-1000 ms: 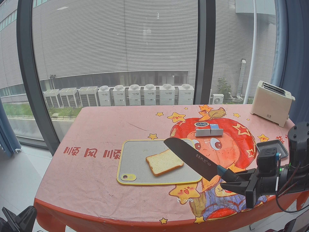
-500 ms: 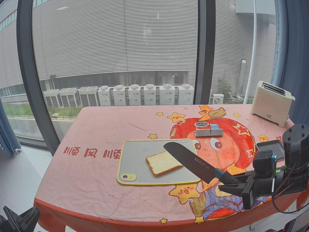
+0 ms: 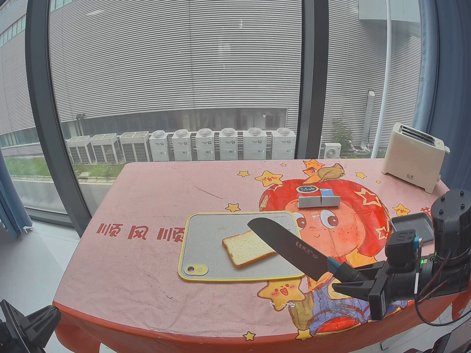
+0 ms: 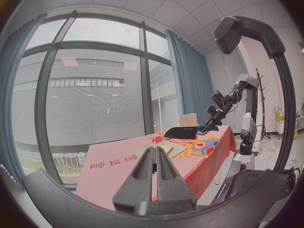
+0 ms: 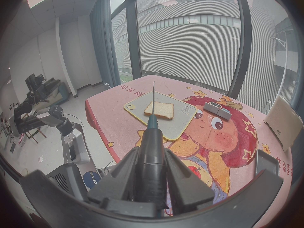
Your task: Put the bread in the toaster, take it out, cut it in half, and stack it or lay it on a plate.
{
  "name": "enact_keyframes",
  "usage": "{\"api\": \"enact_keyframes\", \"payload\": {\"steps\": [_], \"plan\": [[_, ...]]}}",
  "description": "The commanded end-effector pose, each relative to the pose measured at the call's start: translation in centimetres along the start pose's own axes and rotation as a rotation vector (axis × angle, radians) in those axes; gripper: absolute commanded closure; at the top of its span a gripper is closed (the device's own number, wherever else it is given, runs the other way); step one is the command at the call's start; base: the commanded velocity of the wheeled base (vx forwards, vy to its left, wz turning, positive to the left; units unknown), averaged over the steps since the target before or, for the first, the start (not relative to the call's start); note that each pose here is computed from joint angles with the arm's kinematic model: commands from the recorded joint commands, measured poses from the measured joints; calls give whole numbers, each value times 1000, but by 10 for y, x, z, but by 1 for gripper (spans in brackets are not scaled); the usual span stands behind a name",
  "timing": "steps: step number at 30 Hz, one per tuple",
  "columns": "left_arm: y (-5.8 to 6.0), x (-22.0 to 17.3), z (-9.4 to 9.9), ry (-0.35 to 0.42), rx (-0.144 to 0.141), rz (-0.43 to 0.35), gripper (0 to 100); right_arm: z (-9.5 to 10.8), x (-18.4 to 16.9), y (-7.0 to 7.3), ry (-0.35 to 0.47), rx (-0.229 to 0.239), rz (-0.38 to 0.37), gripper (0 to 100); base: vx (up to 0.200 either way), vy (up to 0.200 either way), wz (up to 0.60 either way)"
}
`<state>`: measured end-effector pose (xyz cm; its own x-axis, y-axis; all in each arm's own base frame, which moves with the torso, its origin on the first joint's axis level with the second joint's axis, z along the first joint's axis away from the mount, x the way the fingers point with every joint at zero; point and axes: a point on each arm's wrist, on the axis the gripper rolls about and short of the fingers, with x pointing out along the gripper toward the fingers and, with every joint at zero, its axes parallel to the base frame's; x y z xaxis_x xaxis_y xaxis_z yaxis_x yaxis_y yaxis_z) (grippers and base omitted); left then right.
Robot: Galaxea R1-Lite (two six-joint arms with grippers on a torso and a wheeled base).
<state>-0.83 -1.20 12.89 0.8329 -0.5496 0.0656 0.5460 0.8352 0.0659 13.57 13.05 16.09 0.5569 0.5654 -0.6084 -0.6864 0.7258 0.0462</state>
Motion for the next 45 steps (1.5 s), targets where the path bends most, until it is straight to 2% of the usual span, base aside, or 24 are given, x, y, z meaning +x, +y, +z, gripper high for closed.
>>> {"api": "enact_keyframes", "payload": {"steps": [1,5,8,9,11,12,13,17,21,22,23,24,27,31,32,33,36,39,43,45], "plan": [[7,13,7,41,-26,-43,100,0,1,-1,5,6,-2,100,0,0,0],[10,17,19,32,-24,-65,100,0,3,-1,10,9,-3,100,0,0,0],[15,24,28,51,-59,-58,100,0,3,0,10,5,1,100,0,0,0],[16,26,32,53,-91,-53,100,0,3,0,10,3,4,100,0,0,0],[17,28,32,64,-176,-52,100,-1,3,1,12,1,6,100,0,0,0],[17,27,32,62,-190,-55,100,-1,3,1,12,1,6,100,0,0,0],[17,28,31,69,-234,-44,100,-1,3,1,12,1,6,100,0,0,0],[17,26,26,83,-249,-12,100,-1,2,1,9,1,6,100,0,0,0],[15,24,22,109,-264,-30,100,-1,2,2,12,-5,10,100,0,0,0],[15,24,18,136,-283,-28,100,-1,2,2,9,-4,9,100,0,0,0],[15,24,17,141,-285,-28,100,-1,2,2,9,-4,9,100,0,0,0],[15,24,17,158,-301,-26,100,-1,1,2,6,-4,9,100,0,0,0],[14,23,18,154,-297,-30,100,0,-1,2,0,-4,9,100,0,0,0],[13,24,24,88,-249,-119,100,0,0,2,1,-2,9,100,0,0,0],[13,24,24,88,-249,-119,100,0,0,2,1,-2,9,100,0,0,0],[11,23,27,62,-232,-194,100,-1,2,2,9,-2,9,100,0,0,0],[8,20,24,60,-232,-262,100,0,2,2,7,-1,7,100,0,0,0],[8,21,23,60,-227,-286,100,0,0,2,1,-2,8,100,0,0,0],[9,22,38,22,-196,-301,100,0,-1,2,-2,-2,9,100,0,0,0],[13,27,45,33,-206,-288,100,0,-1,2,-2,-2,9,100,0,0,0]]}}
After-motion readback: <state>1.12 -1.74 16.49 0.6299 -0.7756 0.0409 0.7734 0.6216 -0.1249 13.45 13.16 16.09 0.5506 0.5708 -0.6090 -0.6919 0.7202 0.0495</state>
